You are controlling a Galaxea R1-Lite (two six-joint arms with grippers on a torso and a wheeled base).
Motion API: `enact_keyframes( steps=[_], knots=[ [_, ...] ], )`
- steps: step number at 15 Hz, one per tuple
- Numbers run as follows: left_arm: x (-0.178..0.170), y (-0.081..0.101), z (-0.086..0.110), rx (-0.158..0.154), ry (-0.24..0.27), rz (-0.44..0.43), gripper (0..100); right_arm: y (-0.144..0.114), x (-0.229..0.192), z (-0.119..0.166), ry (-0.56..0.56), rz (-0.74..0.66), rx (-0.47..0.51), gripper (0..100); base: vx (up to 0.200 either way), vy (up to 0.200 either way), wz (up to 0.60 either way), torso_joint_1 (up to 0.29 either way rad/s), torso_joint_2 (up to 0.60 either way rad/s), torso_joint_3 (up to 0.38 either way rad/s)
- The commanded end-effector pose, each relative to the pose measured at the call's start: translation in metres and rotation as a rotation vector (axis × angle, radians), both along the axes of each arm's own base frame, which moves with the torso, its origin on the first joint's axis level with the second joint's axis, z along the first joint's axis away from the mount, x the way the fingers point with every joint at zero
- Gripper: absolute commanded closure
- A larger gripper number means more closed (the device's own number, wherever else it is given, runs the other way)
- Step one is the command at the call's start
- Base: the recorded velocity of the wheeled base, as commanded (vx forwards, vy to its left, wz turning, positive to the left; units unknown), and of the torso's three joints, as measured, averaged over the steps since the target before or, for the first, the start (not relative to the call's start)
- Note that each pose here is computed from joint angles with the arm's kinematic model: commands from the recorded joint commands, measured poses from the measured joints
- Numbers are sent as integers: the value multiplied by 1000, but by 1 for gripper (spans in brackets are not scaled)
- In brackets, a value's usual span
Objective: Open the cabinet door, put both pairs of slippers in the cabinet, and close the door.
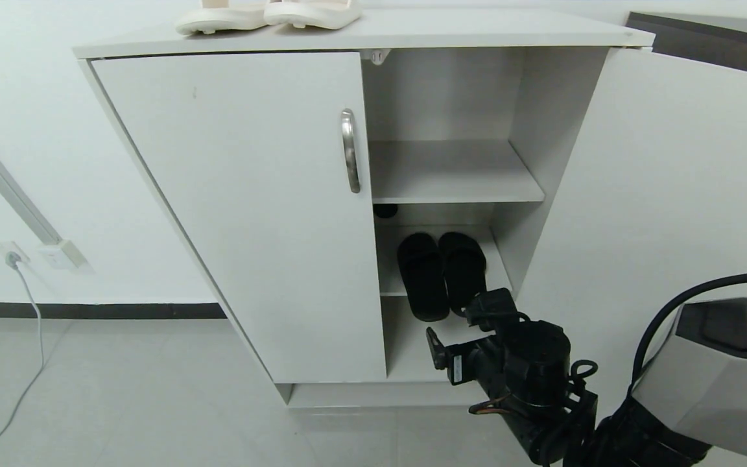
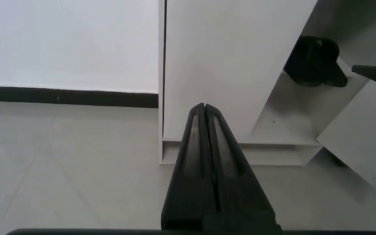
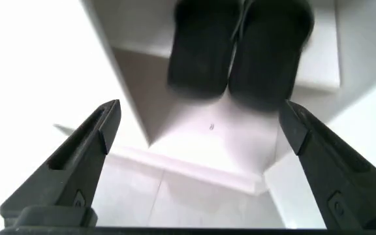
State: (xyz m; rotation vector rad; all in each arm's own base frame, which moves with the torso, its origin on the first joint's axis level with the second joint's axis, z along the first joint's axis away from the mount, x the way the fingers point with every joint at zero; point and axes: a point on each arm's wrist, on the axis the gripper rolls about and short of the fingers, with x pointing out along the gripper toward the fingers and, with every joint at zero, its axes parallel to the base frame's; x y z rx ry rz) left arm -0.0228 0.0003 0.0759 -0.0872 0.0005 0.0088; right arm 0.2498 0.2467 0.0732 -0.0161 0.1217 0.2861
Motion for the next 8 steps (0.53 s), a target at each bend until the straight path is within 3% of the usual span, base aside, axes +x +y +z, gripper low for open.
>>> enact_keyframes(
  steps=[1,8],
  knots=[
    [0,0,0,1,1,0,100,-1,1,0,-2,-4,2,0,0,0,0,0,0,0],
    [0,0,0,3,1,2,100,-3,4,1,-5,-13,6,0,0,0,0,0,0,0]
  ],
)
